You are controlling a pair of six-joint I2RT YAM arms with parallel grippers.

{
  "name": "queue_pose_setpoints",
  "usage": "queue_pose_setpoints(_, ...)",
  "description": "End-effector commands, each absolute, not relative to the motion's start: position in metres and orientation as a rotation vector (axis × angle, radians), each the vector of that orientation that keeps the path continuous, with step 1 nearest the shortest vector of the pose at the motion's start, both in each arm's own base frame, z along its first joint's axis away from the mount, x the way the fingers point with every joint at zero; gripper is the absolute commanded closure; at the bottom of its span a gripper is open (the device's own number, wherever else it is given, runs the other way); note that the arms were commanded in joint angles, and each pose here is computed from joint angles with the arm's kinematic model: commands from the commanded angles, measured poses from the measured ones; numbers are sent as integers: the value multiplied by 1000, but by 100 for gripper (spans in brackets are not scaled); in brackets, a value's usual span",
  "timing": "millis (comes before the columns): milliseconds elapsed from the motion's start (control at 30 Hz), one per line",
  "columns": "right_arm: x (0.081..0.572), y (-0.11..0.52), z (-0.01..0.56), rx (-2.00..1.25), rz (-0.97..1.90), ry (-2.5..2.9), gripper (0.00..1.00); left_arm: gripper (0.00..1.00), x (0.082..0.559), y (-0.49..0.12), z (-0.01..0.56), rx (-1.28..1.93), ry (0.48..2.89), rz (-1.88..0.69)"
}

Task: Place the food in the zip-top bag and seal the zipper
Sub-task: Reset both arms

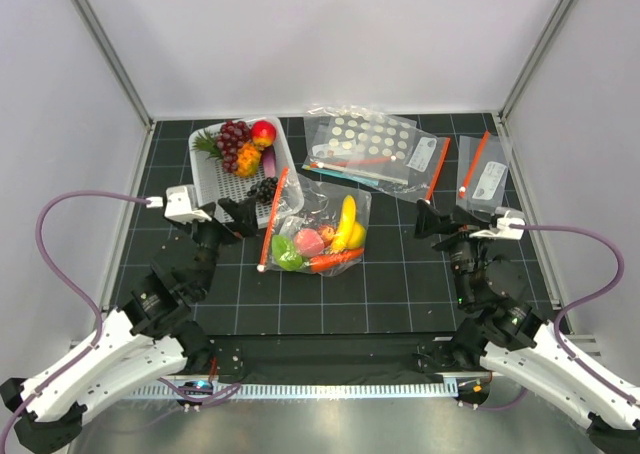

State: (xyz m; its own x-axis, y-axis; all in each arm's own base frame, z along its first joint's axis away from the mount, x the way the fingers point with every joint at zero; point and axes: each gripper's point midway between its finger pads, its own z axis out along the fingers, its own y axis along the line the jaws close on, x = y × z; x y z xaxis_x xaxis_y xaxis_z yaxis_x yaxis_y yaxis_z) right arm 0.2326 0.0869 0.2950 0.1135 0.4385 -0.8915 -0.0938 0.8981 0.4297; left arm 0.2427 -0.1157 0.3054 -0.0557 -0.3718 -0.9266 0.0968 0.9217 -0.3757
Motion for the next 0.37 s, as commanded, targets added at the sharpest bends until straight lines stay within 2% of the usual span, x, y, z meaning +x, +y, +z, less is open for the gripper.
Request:
queue_pose_setpoints(0,233,81,303,353,405,1379,1,0,245,-115,331,-291,1492,-454)
queue_pose_setpoints(333,235,87,303,333,422,1376,0,0,246,-117,331,-283,1499,-451)
